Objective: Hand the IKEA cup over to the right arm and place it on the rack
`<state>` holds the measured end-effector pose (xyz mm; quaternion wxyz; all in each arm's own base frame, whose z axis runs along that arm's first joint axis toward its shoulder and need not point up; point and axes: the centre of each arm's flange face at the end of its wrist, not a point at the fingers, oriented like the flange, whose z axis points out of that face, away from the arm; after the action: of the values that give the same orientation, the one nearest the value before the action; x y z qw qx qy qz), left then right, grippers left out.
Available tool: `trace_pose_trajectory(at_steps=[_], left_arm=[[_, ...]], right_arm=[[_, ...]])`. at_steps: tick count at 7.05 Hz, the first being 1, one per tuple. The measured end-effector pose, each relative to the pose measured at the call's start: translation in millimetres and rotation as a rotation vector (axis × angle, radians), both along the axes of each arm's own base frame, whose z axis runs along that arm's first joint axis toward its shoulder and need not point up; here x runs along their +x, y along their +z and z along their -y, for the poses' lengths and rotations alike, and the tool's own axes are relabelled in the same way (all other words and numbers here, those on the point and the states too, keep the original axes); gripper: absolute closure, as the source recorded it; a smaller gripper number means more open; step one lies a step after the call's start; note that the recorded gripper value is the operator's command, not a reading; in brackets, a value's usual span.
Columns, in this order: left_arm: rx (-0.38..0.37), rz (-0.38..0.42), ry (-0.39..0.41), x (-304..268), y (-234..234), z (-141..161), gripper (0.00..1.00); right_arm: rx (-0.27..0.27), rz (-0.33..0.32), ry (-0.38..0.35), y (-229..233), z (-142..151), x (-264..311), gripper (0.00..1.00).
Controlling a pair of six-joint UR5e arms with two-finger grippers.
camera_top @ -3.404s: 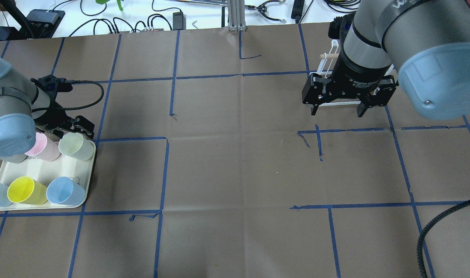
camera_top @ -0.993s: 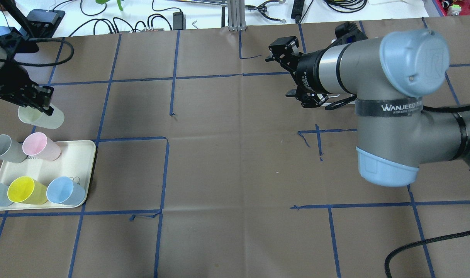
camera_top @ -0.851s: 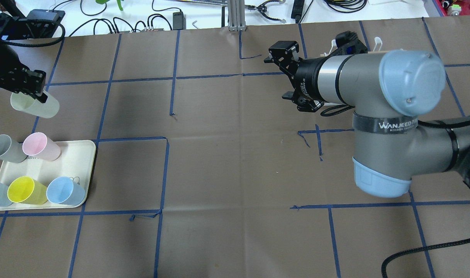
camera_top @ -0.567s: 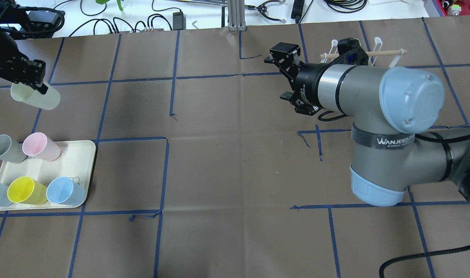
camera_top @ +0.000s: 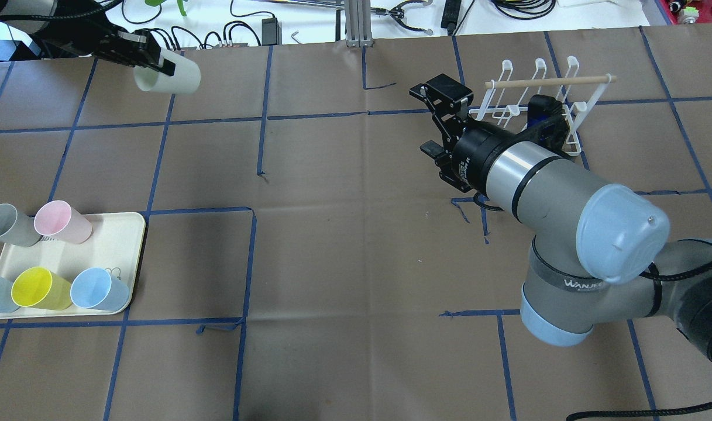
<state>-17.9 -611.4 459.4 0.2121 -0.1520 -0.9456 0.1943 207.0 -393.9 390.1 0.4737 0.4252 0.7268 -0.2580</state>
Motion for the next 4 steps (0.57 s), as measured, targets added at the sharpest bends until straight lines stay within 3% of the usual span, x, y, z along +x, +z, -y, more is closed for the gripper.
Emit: trace_pose_trajectory(at_steps=[2,4], left_arm=[[-0.263,-0.148,-0.098,-35.3,-14.4,-8.2,1.00],[-0.474,-0.268,-0.203,-63.9,-41.5,-31.8,1.00]], right_arm=[[0.026,0.048,0.001,-1.9,-1.9,2.4,0.00],[0.043,0.049,-0.002,-7.0,-0.5,3.2,0.00]])
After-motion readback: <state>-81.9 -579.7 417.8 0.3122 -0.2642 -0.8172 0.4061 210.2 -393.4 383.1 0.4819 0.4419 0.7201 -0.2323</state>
